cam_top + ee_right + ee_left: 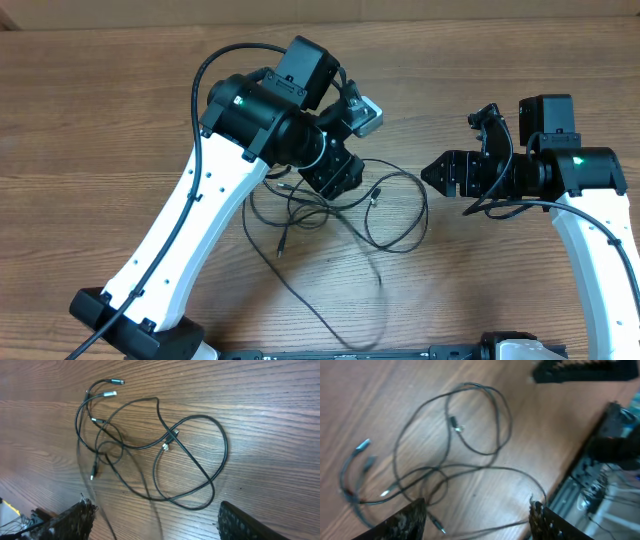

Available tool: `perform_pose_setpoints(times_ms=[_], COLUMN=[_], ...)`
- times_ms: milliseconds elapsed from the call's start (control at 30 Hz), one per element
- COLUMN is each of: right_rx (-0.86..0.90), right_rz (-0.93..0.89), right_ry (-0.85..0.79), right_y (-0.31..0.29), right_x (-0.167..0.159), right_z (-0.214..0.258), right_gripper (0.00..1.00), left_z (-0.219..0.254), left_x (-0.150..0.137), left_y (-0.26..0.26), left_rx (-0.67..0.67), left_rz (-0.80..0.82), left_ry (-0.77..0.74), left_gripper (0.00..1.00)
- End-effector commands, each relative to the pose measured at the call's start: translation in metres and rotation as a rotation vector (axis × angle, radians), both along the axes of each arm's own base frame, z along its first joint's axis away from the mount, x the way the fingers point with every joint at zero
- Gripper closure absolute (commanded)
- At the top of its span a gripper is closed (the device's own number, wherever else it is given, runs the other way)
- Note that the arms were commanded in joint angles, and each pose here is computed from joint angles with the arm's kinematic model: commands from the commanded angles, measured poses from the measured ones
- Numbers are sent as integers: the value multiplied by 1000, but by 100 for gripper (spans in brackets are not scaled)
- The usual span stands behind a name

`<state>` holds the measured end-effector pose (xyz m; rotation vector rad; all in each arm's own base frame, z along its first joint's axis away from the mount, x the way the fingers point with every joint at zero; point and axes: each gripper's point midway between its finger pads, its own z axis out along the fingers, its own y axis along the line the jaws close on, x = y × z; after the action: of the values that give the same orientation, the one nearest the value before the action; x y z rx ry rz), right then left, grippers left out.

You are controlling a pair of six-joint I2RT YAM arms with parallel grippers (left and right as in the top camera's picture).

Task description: Untangle cables

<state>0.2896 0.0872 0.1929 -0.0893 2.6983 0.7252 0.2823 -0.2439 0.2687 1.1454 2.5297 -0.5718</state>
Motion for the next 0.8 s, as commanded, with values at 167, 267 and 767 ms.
perform_pose_setpoints(times_ms=[167,267,767], right_rx=[-16,-26,-25], right_rz=[3,-1,-2], right_ry=[-32,-31,-31], right_y=[-1,-3,-3], right_x=[5,5,5], right_z=[7,6,7], right_gripper=[23,23,28], left_z=[-2,-9,-121], left_x=[23,24,3], left_y=[13,13,13], left_rx=[24,25,85], left_rz=[130,179,669], left_ry=[-30,2,364], left_gripper=[34,34,24])
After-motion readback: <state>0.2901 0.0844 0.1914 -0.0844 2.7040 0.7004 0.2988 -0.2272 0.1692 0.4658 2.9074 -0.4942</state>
